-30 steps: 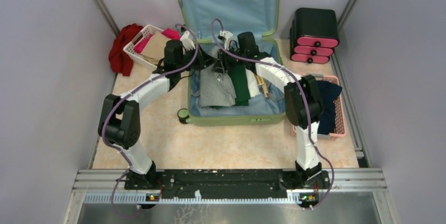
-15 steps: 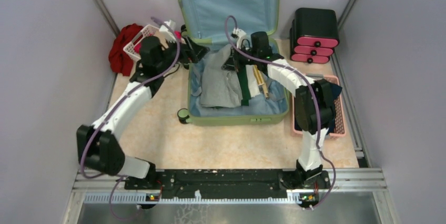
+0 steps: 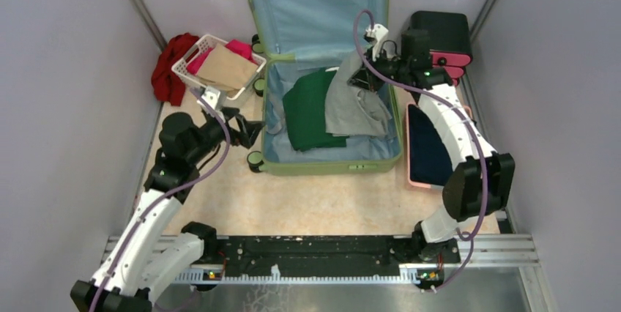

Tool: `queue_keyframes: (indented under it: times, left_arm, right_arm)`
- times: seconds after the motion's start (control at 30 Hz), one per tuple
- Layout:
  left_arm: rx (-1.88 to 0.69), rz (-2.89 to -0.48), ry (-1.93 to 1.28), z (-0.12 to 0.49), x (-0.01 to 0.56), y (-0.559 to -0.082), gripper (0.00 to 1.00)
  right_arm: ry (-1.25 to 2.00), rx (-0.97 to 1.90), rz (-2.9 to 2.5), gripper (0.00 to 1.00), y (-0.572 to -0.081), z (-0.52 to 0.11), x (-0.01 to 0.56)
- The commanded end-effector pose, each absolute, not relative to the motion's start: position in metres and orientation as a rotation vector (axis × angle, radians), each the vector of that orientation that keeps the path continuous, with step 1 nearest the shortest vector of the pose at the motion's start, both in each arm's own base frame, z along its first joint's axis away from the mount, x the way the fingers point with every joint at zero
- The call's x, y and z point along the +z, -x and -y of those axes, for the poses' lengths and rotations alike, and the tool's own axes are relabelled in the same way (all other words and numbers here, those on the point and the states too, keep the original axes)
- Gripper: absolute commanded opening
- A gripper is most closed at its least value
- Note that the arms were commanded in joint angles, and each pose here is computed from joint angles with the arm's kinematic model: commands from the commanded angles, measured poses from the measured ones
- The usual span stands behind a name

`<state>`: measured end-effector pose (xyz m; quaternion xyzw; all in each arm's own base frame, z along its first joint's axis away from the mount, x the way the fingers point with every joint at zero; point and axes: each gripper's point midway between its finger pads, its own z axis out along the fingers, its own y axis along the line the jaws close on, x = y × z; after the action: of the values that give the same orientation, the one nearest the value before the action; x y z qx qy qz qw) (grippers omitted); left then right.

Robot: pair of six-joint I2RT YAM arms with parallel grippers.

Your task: Open, take out, and arrange the luggage

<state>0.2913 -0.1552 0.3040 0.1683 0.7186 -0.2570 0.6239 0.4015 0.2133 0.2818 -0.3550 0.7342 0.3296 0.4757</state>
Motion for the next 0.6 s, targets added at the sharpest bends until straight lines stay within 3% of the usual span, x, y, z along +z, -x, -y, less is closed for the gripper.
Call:
queue_keyframes:
  times: [0.0,0.37,0.57]
  left_arm:
    - [-0.418,-1.664,-0.438,0.127,0.269,-0.270,0.99]
    - [-0.418,-1.680,-0.405,0.119,0.228,-0.253,0.99]
    - [-0.434,-1.683,-0.430,0.124,0.224,-0.255,0.99]
  right_arm:
    - [0.952,0.685,-1.803,0.00,-0.365,-0.177,0.297]
    - [0.826,0.409,-1.927,0.00,-0.320,-0.072,0.324]
    - [0.816,0.291,-1.963,0.00,-0.293,-0.046,0.332]
